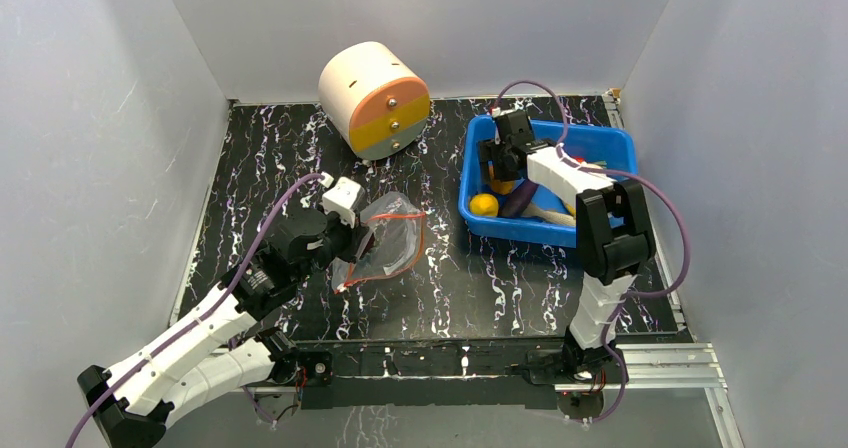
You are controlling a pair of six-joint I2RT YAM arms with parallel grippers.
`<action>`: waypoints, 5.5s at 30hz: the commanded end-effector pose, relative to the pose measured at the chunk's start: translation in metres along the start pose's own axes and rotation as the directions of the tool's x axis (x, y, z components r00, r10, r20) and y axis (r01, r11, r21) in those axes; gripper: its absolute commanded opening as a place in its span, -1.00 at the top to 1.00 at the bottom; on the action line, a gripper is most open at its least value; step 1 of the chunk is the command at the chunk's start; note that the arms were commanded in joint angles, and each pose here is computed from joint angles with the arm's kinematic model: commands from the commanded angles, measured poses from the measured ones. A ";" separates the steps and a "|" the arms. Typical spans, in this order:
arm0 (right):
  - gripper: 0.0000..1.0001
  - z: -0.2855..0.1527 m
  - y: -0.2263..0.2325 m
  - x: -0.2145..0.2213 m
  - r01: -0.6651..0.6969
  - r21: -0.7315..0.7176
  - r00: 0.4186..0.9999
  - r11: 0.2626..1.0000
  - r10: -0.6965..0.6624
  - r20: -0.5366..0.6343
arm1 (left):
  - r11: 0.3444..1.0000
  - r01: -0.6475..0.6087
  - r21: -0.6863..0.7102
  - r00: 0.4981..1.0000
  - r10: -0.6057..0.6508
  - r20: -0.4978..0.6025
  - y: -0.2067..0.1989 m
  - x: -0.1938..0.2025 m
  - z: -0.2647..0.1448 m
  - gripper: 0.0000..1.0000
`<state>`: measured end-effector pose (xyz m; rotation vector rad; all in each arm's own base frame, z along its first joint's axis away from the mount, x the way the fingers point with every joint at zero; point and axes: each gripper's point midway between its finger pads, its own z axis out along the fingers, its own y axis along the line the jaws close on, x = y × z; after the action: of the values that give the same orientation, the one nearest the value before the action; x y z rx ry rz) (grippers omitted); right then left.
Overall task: Place the food in the zip-top bag and seal the zipper
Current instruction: Pick up the fake fruit from the bin, then place the fake fruit in the zipper food storage bag, then pick up the fake fruit from the bin.
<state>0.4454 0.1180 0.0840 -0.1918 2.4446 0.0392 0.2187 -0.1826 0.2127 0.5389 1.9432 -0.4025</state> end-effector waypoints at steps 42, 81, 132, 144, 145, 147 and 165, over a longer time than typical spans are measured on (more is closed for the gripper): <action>0.20 -0.079 -0.001 -0.032 -0.189 0.003 0.977 0.982 0.187 0.101 | 0.997 0.036 -0.066 0.999 -0.033 0.043 0.012 -0.005 -0.002 1.00; 0.18 -0.292 0.260 0.055 -0.020 -0.790 0.994 0.613 0.100 0.053 | 0.982 0.189 0.013 0.981 -0.189 0.034 -0.013 -0.014 0.021 1.00; -0.51 -0.262 0.242 -0.010 0.082 -0.614 0.961 0.785 0.101 0.257 | 0.988 0.156 -0.011 0.988 -0.157 -0.003 -0.008 -0.012 0.013 1.00; -0.36 -0.218 0.154 -0.059 -0.062 -0.419 0.909 0.906 0.225 0.352 | 0.995 0.085 0.049 0.996 -0.087 0.024 -0.014 -0.015 0.008 1.00; -0.35 -0.212 0.143 -0.063 -0.081 -0.395 0.903 0.915 0.235 0.359 | 0.996 0.075 0.054 0.997 -0.076 0.027 -0.014 -0.015 0.006 1.00; -0.31 -0.200 0.120 -0.070 -0.116 -0.334 0.891 0.936 0.246 0.381 | 0.996 0.053 0.072 0.998 -0.055 0.033 -0.016 -0.016 0.004 1.00; -0.06 -0.104 -0.071 -0.033 -0.578 0.088 0.761 0.811 0.496 0.419 | 0.991 -0.069 0.111 0.998 0.069 -0.001 -0.014 0.006 -0.009 1.00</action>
<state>0.3920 0.0796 0.1726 0.4289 2.1588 0.0858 0.2009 -0.1951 0.2161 0.6647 1.9033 -0.5105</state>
